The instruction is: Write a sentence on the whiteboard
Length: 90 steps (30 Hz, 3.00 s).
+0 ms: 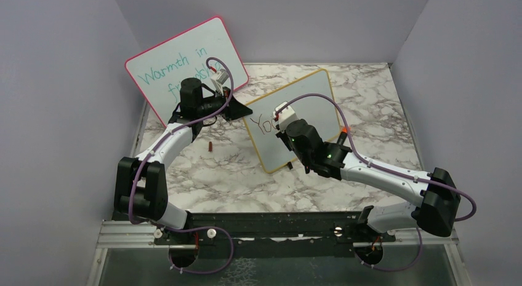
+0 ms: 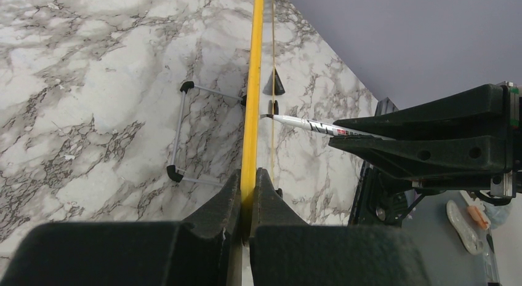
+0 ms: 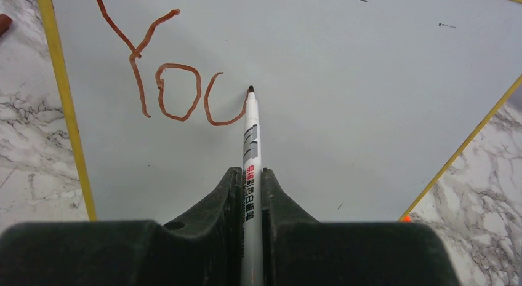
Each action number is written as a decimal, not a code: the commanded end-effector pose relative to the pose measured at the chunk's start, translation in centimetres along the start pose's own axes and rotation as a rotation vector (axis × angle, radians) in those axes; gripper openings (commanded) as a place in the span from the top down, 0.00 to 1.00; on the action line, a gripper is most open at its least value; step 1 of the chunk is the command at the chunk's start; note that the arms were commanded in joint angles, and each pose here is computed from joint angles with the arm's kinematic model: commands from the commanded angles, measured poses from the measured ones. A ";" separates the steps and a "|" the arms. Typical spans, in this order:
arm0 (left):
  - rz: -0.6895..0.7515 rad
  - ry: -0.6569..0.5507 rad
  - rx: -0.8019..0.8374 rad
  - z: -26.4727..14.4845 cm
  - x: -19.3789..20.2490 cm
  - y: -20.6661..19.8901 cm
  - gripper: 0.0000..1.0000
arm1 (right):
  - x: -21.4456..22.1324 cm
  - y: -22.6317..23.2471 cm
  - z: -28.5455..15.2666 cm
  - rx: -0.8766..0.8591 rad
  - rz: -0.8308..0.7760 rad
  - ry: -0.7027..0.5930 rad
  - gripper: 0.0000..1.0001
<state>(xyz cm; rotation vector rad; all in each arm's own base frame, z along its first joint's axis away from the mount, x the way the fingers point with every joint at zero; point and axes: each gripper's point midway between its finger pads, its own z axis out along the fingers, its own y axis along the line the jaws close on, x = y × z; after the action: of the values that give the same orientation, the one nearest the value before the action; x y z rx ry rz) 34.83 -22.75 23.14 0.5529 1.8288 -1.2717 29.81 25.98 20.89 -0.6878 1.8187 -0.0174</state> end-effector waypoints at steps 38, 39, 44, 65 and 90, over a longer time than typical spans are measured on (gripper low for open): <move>-0.068 0.129 0.012 0.7 4.7 0.9 1.00 | 3.2 0.4 -0.9 -0.044 -0.005 0.112 0.99; -0.069 0.130 0.012 0.7 4.8 0.9 1.00 | 3.3 0.4 -0.9 -0.044 -0.005 0.115 0.99; -0.071 0.132 0.013 0.7 4.8 0.9 1.00 | 3.5 0.0 -1.0 -0.027 -0.005 0.117 0.99; -0.067 0.132 0.013 0.7 4.8 0.9 1.00 | -0.6 -2.9 -0.9 0.052 0.100 -0.047 0.99; -0.066 0.139 0.009 0.7 4.9 1.0 1.00 | -3.1 -2.6 0.4 0.014 0.112 -0.104 0.99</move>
<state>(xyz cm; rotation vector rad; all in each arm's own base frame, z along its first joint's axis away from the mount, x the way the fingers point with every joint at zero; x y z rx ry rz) 34.86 -22.84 23.11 0.5759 1.8266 -1.2751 31.19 24.23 22.01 -0.5902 1.8049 0.0270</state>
